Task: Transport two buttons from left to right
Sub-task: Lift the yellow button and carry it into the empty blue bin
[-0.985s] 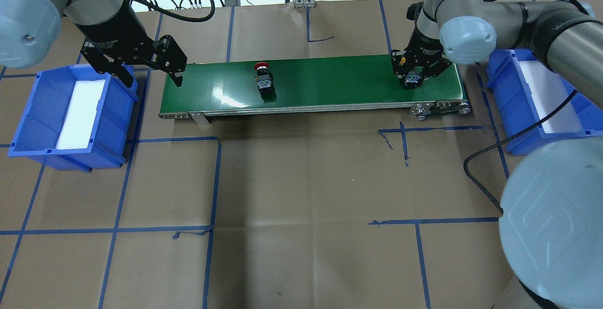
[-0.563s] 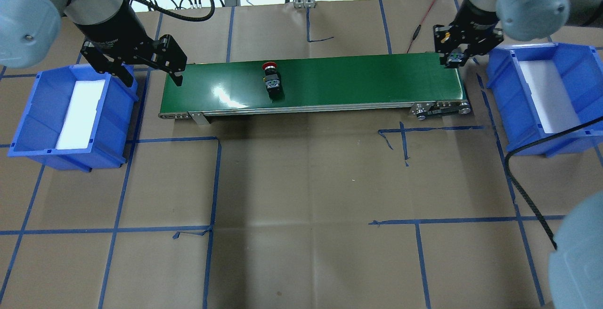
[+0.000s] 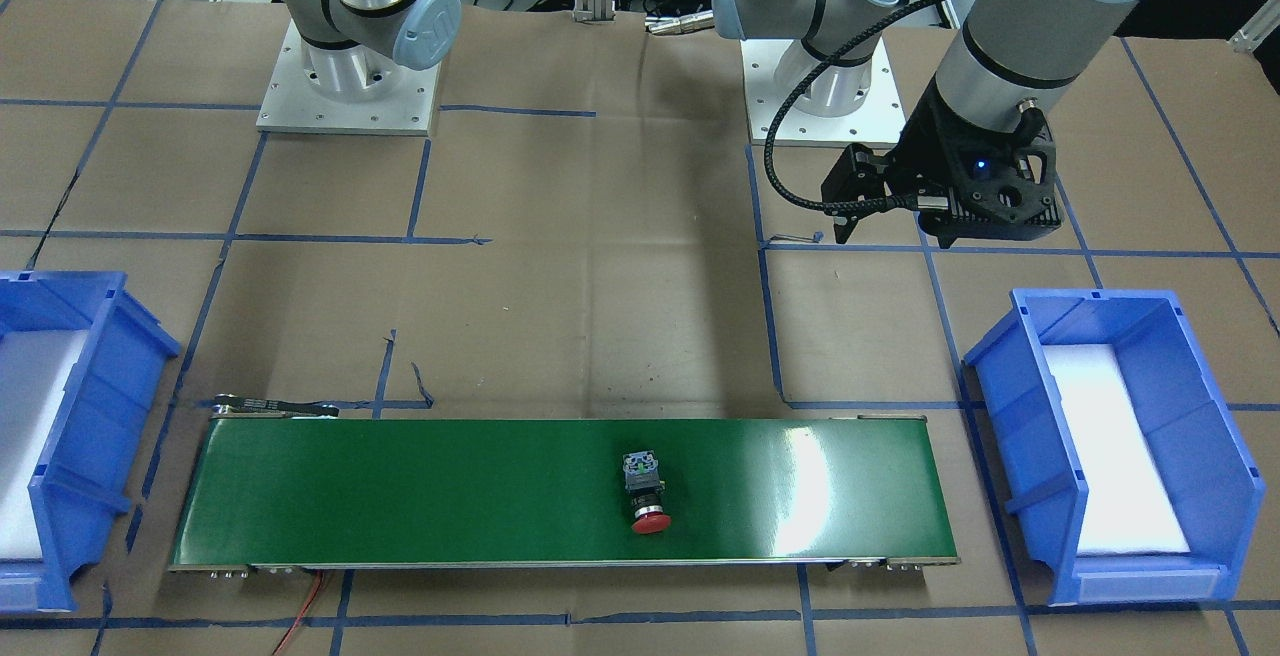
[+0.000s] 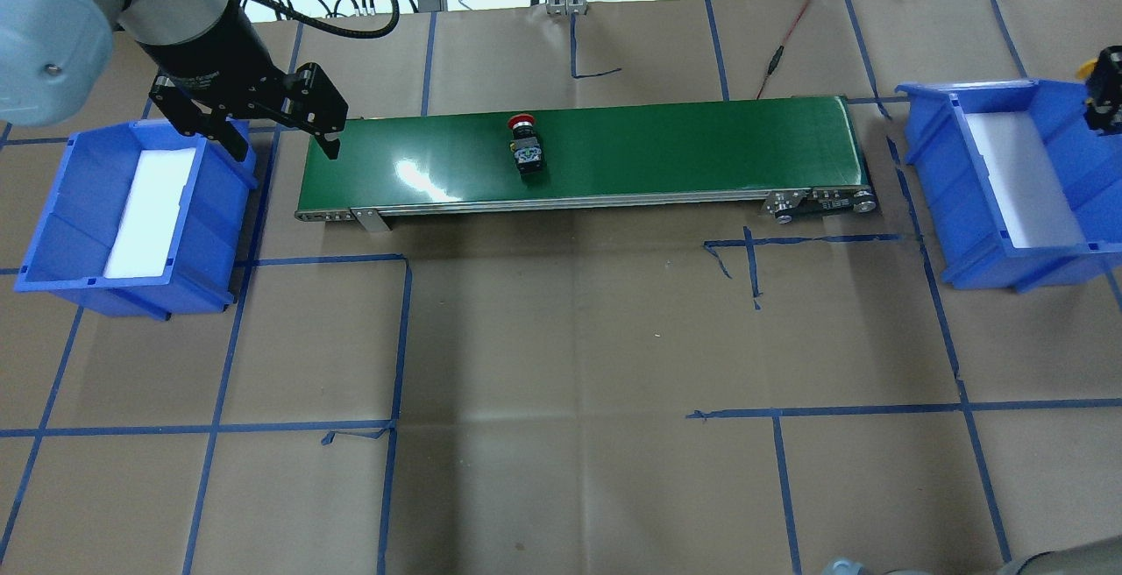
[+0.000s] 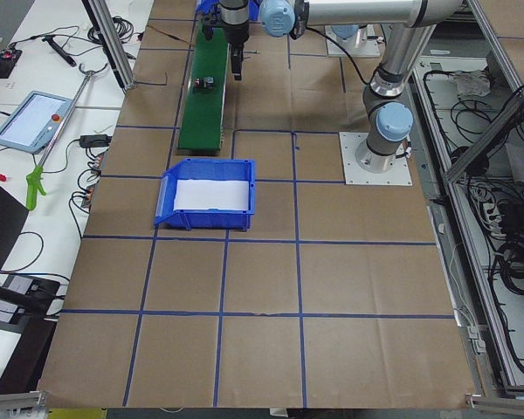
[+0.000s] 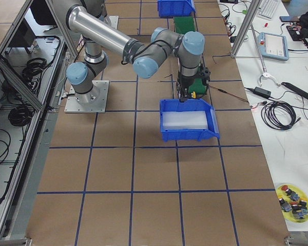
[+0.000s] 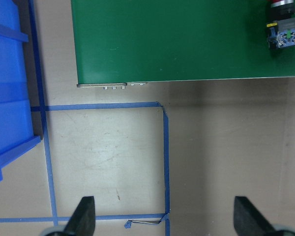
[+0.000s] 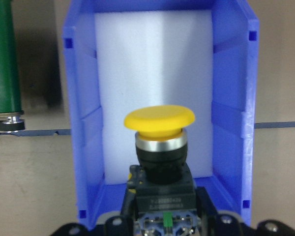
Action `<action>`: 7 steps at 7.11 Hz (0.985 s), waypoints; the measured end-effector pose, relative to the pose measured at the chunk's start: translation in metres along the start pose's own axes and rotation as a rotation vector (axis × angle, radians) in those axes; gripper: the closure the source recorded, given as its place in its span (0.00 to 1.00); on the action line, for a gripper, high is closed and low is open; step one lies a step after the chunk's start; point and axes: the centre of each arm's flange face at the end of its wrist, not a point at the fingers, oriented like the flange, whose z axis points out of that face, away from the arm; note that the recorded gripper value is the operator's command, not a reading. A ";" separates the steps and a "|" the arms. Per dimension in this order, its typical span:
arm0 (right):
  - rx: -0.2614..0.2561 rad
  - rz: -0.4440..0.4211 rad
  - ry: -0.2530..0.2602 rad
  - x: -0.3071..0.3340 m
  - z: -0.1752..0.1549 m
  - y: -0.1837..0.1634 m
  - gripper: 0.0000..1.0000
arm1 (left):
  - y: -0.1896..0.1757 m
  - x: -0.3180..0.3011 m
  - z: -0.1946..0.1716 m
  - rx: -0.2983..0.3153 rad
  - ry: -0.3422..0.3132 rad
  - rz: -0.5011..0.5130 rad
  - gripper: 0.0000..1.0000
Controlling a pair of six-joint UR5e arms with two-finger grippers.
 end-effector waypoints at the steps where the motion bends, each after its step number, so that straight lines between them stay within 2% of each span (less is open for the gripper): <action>1: 0.003 -0.003 0.001 0.018 0.026 0.004 0.98 | 0.000 0.000 0.000 0.000 0.000 0.002 0.00; 3: -0.008 -0.021 -0.014 0.024 0.075 0.003 0.98 | 0.000 0.000 0.000 -0.001 -0.001 0.004 0.00; 5: -0.039 -0.029 -0.082 0.018 0.116 -0.001 0.98 | 0.000 0.000 0.000 -0.001 -0.001 0.004 0.00; 7: -0.067 -0.031 -0.120 0.013 0.143 0.001 0.97 | 0.000 0.000 0.000 0.000 -0.001 0.005 0.00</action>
